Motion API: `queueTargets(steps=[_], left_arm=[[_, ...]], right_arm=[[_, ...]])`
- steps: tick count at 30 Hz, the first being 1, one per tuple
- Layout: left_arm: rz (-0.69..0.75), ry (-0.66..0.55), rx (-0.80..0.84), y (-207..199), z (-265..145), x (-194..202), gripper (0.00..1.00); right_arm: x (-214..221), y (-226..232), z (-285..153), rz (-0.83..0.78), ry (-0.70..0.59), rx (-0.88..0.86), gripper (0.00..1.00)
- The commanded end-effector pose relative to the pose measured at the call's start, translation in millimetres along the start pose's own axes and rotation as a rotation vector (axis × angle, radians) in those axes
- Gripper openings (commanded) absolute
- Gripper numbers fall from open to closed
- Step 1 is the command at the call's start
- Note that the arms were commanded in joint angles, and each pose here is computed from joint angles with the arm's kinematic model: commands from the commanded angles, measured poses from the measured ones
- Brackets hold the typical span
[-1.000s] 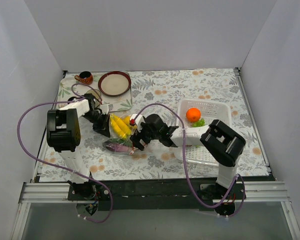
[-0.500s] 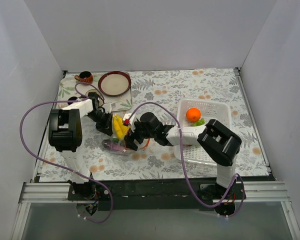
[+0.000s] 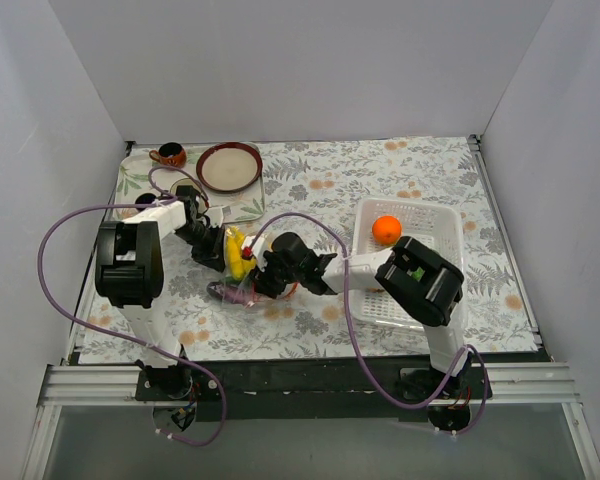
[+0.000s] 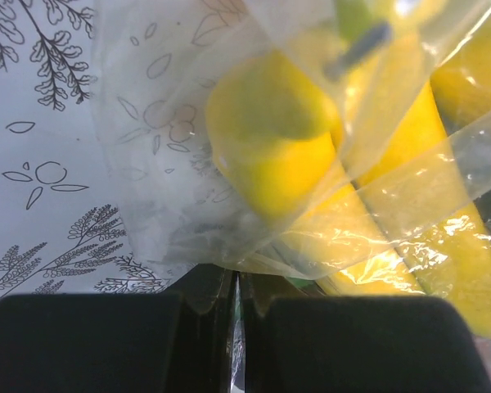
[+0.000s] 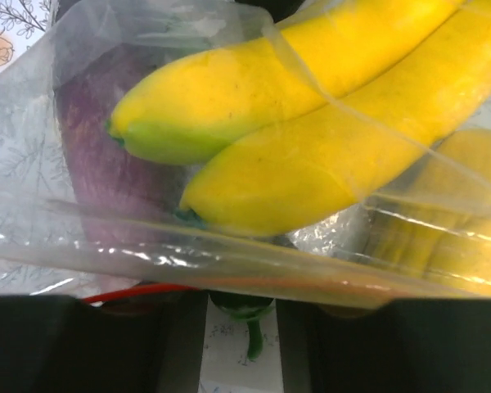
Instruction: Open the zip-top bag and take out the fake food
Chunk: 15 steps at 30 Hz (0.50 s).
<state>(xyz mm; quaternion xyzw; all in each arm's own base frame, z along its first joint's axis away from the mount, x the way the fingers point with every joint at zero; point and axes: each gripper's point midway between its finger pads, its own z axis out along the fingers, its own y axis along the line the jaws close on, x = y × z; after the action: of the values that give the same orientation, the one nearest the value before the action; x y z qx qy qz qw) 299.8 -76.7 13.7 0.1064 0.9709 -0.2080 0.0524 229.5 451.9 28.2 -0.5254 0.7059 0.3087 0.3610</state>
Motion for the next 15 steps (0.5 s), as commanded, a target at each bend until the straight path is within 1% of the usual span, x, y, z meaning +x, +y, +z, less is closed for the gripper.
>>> queueTargets(steps=[1, 2, 3, 4, 6, 7, 8, 9, 10, 15], left_arm=[[0.065, 0.032, -0.191, 46.3, 22.1, 9.9, 0.00], [0.067, 0.034, -0.194, 47.0, 22.5, 10.8, 0.00], [0.069, 0.031, -0.198, 47.5, 22.1, 9.9, 0.00], [0.066, 0.026, -0.199, 48.8, 21.2, 9.4, 0.00], [0.063, 0.021, -0.200, 50.1, 20.3, 8.4, 0.00], [0.062, 0.008, -0.205, 51.8, 18.1, 3.9, 0.00], [0.059, 0.012, -0.203, 52.2, 18.6, 4.1, 0.00], [0.052, 0.014, -0.204, 54.9, 19.1, 3.8, 0.00], [0.053, 0.008, -0.204, 56.0, 18.3, 0.4, 0.00], [0.043, 0.017, -0.210, 62.5, 22.1, -0.3, 0.00]], right_arm=[[7.4, -3.1, -10.7, 0.004, 0.031, 0.047, 0.31], [6.6, -4.3, -14.9, 0.002, 0.031, 0.060, 0.24], [3.8, -5.7, -19.3, -0.001, 0.028, 0.072, 0.07], [-10.3, -8.2, -30.3, -0.012, -0.001, 0.098, 0.01], [-12.1, -9.3, -43.9, -0.025, -0.009, 0.122, 0.01], [-26.9, -10.7, -58.3, -0.034, -0.041, 0.149, 0.01], [-28.0, -12.6, -66.6, -0.037, -0.039, 0.167, 0.01], [-17.7, -12.2, -76.2, -0.033, -0.009, 0.182, 0.01], [-30.7, -13.6, -93.2, -0.040, -0.043, 0.209, 0.01], [-19.6, -29.9, -154.3, -0.031, -0.037, 0.393, 0.01]])
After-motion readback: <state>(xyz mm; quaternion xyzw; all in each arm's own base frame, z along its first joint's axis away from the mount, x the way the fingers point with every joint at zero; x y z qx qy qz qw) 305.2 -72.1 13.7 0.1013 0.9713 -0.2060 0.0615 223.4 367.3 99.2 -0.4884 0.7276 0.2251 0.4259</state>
